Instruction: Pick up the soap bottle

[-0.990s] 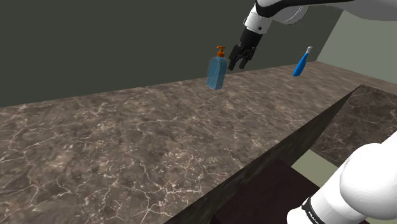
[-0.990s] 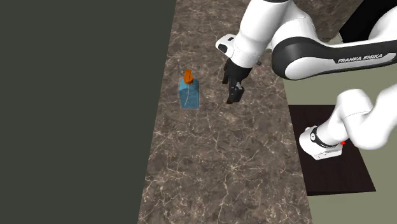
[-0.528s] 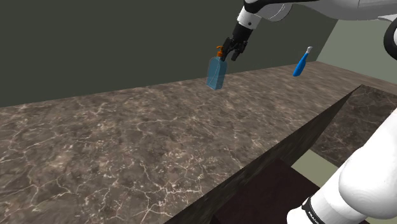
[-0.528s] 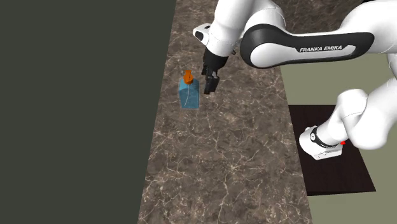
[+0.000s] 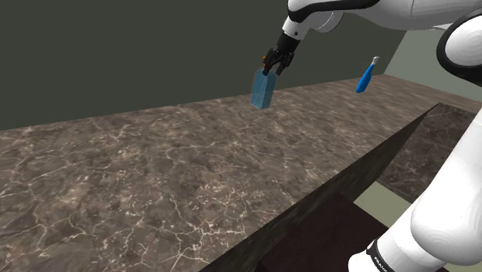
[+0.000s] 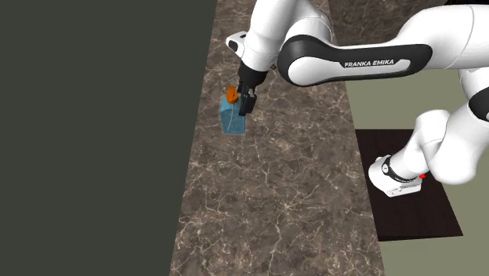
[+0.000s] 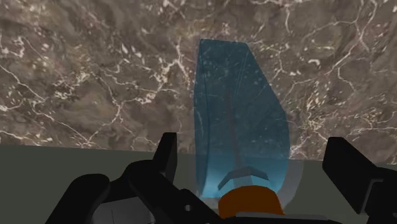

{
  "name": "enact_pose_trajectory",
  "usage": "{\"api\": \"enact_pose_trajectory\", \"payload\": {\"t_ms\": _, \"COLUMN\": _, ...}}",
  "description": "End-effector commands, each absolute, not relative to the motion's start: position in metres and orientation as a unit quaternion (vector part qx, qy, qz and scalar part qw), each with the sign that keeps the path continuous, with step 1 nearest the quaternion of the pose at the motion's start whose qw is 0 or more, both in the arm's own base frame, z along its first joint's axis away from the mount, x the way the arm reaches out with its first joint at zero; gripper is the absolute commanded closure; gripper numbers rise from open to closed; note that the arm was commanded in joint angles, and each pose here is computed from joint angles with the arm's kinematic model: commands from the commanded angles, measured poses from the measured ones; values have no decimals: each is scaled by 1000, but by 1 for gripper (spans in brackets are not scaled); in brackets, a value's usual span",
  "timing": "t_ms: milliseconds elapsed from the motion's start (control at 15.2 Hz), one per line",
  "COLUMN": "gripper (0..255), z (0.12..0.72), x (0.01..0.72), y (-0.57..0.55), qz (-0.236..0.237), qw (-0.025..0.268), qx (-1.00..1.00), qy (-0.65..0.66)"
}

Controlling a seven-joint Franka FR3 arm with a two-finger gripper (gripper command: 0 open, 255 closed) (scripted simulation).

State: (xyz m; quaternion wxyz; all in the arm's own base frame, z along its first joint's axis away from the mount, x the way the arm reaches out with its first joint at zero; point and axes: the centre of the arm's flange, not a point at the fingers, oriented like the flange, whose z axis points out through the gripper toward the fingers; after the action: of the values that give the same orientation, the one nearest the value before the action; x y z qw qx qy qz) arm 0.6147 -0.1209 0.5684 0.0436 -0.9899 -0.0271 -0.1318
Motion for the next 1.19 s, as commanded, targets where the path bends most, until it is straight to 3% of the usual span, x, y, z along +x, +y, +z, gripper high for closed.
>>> {"api": "enact_pose_trajectory", "payload": {"t_ms": 0, "gripper": 0, "z": 557, "x": 617, "y": -120, "qz": -132, "qw": 43, "qx": -990, "qy": -27}}
{"api": "enact_pose_trajectory", "payload": {"t_ms": 132, "gripper": 0, "z": 554, "x": 617, "y": -120, "qz": -132, "qw": 43, "qx": -990, "qy": -27}}
{"api": "enact_pose_trajectory", "payload": {"t_ms": 198, "gripper": 255, "z": 555, "x": 617, "y": -120, "qz": -132, "qw": 43, "qx": -990, "qy": -27}}
{"api": "enact_pose_trajectory", "payload": {"t_ms": 1122, "gripper": 255, "z": 581, "x": 617, "y": -120, "qz": -132, "qw": 43, "qx": -990, "qy": -27}}
